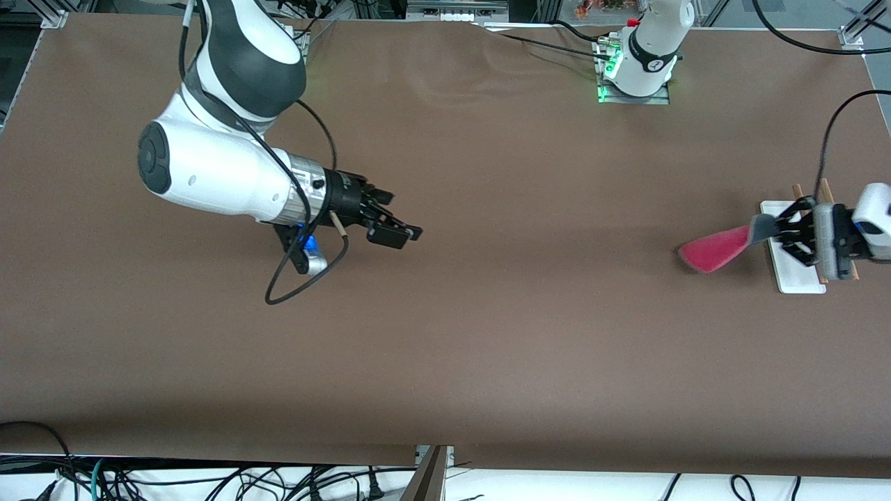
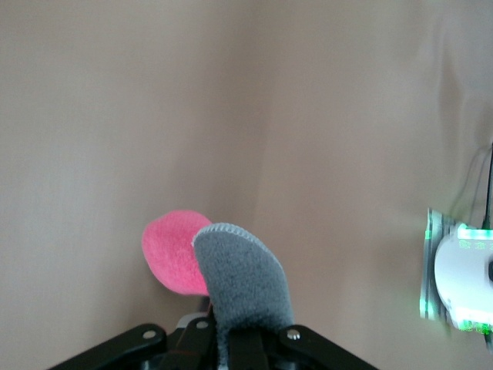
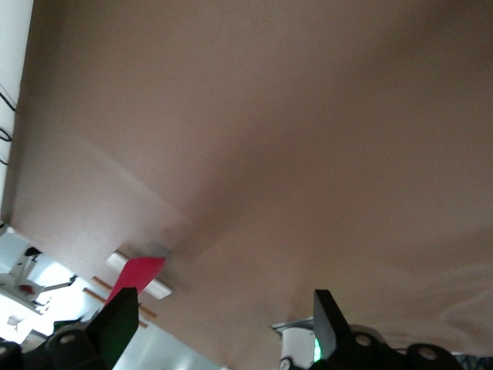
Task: Pass towel and hang on rack
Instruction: 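Carry the towel to the rack with the left gripper while the right withdraws, then lower the towel over the wooden sticks and open the left gripper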
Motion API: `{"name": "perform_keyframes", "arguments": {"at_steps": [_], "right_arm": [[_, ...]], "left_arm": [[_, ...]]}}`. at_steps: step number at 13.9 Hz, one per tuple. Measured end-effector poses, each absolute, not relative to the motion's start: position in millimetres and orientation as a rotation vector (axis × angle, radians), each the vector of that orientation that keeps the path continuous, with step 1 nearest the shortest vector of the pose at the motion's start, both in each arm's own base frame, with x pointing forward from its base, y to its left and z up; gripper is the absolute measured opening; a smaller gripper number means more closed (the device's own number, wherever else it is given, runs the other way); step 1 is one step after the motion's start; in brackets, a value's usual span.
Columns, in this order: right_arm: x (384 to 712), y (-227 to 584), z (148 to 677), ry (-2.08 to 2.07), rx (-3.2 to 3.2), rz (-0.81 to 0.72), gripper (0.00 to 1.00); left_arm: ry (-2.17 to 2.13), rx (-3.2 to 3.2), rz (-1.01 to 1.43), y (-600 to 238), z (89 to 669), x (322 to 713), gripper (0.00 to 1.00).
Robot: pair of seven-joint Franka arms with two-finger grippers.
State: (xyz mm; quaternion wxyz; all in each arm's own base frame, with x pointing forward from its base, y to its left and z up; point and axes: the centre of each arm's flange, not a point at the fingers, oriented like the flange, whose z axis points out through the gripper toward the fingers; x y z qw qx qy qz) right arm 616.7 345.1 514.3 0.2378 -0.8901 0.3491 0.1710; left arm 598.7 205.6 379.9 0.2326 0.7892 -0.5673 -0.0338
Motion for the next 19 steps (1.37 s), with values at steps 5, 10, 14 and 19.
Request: {"name": "perform_keyframes", "arguments": {"at_steps": [5, 10, 14, 19], "right_arm": [[586.6, 258.9, 522.0, 0.465, -2.849, 0.241, 1.00], [583.0, 149.2, 530.3, 0.043, -3.037, 0.170, 1.00], [584.8, 90.6, 530.6, -0.052, -3.062, 0.164, 1.00], [580.2, 92.7, 536.1, -0.108, -3.132, 0.158, 1.00]], "left_arm": [[-1.562, 2.276, -0.184, 286.9, 393.8, 573.5, 0.03], [-1.536, 2.347, -0.225, 337.9, 395.1, 561.0, 0.03], [-1.527, 2.414, -0.254, 366.0, 404.3, 558.4, 0.03], [-1.517, 2.476, -0.243, 405.2, 370.3, 553.6, 0.03]]}}
